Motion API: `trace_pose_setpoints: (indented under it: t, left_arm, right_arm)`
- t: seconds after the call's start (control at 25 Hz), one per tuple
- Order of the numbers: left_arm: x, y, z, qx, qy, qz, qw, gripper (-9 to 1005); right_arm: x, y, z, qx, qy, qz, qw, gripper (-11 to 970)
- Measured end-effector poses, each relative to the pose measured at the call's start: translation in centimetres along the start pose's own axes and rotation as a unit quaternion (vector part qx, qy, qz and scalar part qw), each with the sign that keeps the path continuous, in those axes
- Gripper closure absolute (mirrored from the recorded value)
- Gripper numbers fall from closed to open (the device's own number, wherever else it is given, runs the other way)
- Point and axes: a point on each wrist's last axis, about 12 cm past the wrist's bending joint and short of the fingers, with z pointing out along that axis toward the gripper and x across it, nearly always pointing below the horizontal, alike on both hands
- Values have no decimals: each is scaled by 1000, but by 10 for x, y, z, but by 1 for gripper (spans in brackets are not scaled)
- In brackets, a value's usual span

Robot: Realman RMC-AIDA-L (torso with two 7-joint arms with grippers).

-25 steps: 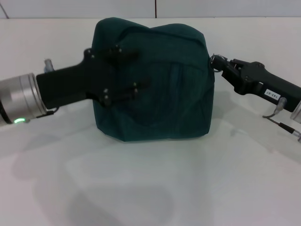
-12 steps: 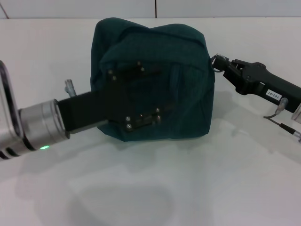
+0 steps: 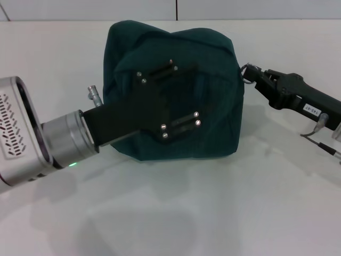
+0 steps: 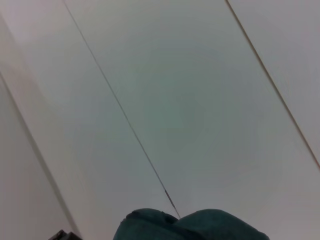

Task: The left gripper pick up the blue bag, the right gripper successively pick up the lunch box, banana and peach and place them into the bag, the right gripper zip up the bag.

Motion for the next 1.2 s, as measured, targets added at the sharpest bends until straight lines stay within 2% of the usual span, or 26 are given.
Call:
trace_pose_setpoints:
  t: [0.16,0.28,0.32,0.4,0.56,0.84,1.0,1.2]
  left_arm:
    - [1,-3,6,5,-2,-14,1000,356]
    - [0,-3,7,6,-3,-59,998,357]
    - [0,-3,7,6,-3,-59,998,358]
    - [0,-5,5,3,-3,-123,992,359]
    - [3,-10,-4,-15,4,-181,983,365]
    - [8,-16,-21,-73,11,-231,970,375]
    - [12,-21,-21,-69,20,-270,960,380]
    - [13,-27,-17,-58,24,-294,954,387]
  right_arm:
    - [2,1,-3,1,-1,2,1000,945]
    - [2,1,-4,0,-2,4,1000,945]
    - [3,1,-5,1,-2,4,1000,945]
    - [3,1,-6,2,-2,6,1000,945]
    - [4,1,-8,3,-5,8,1000,945]
    - [0,3,-10,-6,-20,10,1000,945]
    - [0,3,-10,-6,-21,10,1000,945]
    - [0,3,-10,-5,-21,10,1000,945]
